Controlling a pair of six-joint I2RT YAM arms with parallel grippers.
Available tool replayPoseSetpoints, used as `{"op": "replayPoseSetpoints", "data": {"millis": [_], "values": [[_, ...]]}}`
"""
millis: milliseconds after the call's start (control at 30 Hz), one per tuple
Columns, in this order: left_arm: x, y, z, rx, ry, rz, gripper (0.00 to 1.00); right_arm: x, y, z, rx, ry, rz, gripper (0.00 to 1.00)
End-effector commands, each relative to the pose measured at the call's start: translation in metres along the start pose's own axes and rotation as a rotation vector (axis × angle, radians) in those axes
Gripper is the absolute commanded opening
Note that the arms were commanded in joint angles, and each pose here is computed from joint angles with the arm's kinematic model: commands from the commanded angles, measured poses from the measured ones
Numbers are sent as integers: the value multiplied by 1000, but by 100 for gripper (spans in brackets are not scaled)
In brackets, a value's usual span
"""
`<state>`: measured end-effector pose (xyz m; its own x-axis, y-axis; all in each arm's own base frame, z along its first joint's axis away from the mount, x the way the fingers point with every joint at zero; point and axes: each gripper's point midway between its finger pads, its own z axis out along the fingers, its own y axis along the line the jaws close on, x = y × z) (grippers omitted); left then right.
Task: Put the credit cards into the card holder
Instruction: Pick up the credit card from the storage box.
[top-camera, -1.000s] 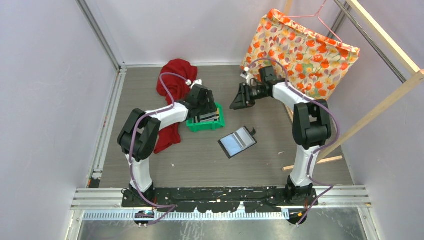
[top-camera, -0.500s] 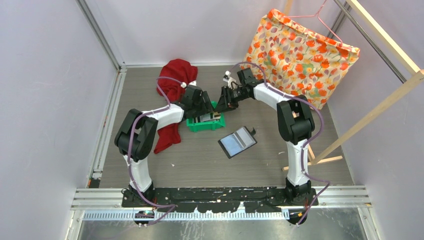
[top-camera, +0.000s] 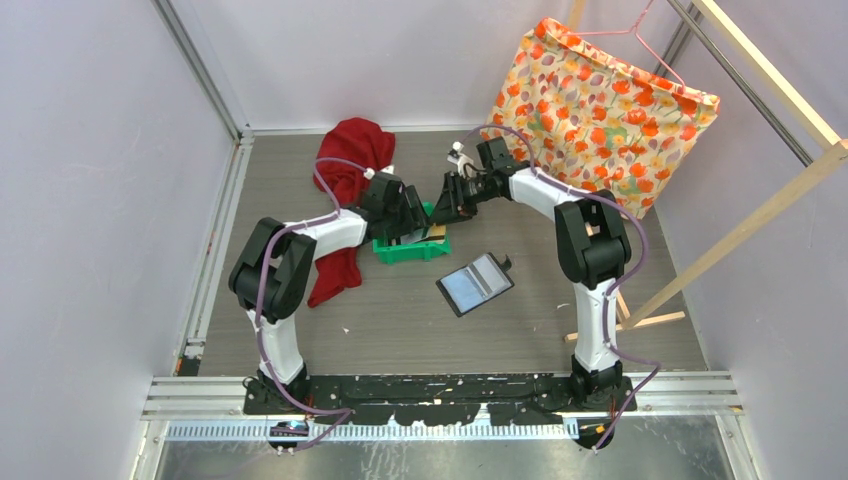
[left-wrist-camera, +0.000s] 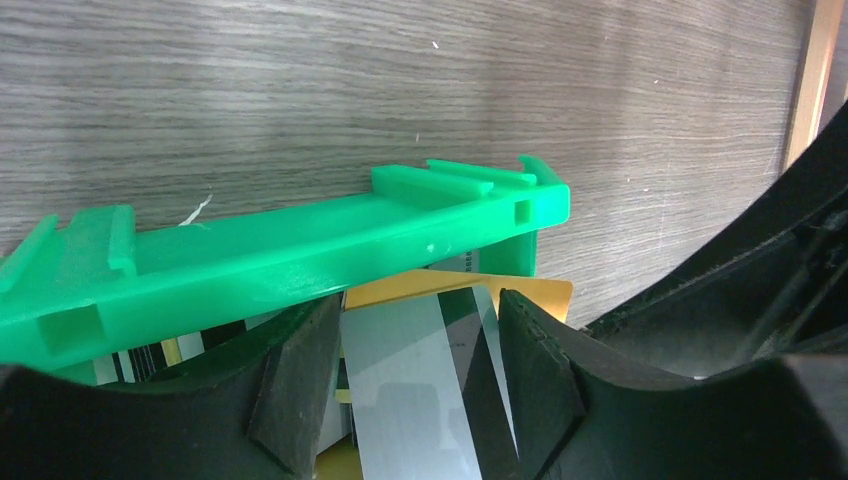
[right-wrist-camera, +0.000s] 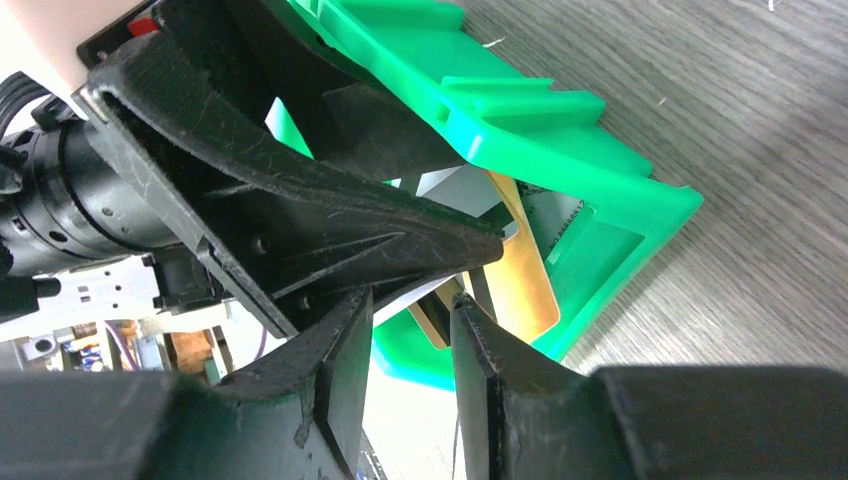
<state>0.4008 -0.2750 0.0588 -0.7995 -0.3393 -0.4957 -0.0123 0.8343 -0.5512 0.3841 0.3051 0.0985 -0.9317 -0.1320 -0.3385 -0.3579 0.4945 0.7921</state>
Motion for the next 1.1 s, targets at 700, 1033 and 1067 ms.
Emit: {"op": "replayPoseSetpoints", "data": {"millis": [700,1033,1067], "values": [[29,17,1,-14,133,-41,57,25,40,-49,-290,97,-1237,54],[33,14,0,8,159,-59,56,-5,17,-29,-144,106,-1308,46],[33,14,0,8,161,-60,56,-11,12,-27,-109,99,-1262,45]]}}
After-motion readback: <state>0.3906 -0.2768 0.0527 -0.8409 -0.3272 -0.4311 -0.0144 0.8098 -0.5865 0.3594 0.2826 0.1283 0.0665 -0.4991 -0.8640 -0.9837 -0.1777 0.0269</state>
